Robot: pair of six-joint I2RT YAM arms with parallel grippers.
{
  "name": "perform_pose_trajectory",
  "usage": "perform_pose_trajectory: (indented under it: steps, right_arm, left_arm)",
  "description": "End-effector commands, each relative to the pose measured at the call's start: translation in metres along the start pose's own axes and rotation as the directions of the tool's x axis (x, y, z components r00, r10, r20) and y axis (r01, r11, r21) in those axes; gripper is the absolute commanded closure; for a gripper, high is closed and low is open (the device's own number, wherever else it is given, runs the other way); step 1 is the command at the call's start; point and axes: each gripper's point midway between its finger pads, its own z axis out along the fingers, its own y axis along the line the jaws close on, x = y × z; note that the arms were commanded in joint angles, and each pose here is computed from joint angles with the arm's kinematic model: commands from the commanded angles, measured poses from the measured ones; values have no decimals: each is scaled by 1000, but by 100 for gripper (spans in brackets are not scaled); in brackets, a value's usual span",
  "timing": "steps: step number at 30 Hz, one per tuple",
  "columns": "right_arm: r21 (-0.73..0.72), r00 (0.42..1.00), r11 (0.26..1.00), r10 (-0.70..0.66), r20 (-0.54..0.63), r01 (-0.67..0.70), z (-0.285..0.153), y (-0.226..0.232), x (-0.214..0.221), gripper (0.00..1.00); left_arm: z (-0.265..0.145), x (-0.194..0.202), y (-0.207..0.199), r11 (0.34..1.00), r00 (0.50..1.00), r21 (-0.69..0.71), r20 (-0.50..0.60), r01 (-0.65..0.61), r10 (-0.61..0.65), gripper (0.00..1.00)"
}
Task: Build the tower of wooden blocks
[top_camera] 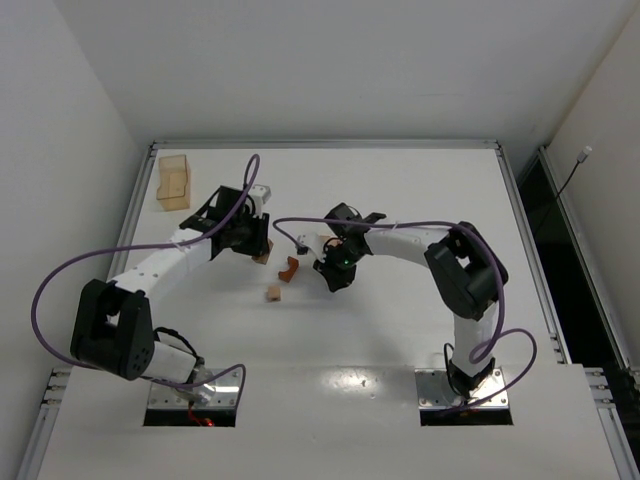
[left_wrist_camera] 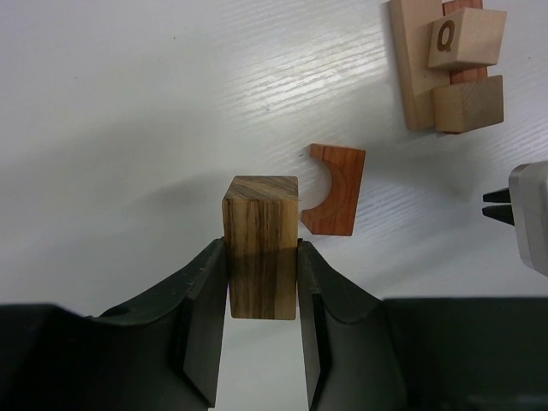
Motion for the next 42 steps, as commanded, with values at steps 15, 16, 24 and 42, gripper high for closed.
perform_pose_trajectory:
  steps: [15,16,24,42]
  right_arm:
    - [51,1000,999,7,13,-7,1,-21,-20,77]
    - [59,1000,998,7,9,-7,1,-22,-19,75]
    - [67,1000,998,7,4,-7,2,-25,-19,66]
    - [69,1000,998,5,-16,-4,-7,-26,-17,65]
  left_arm:
    - [-3,-25,2,1000,998,26,65,6,-8,100]
    - [-3,-25,2,1000,998,26,65,-3,1,100]
    - [-3,-25,2,1000,998,26,65,-3,1,100]
    - [-4,-34,4,1000,996,23,93,8,-10,100]
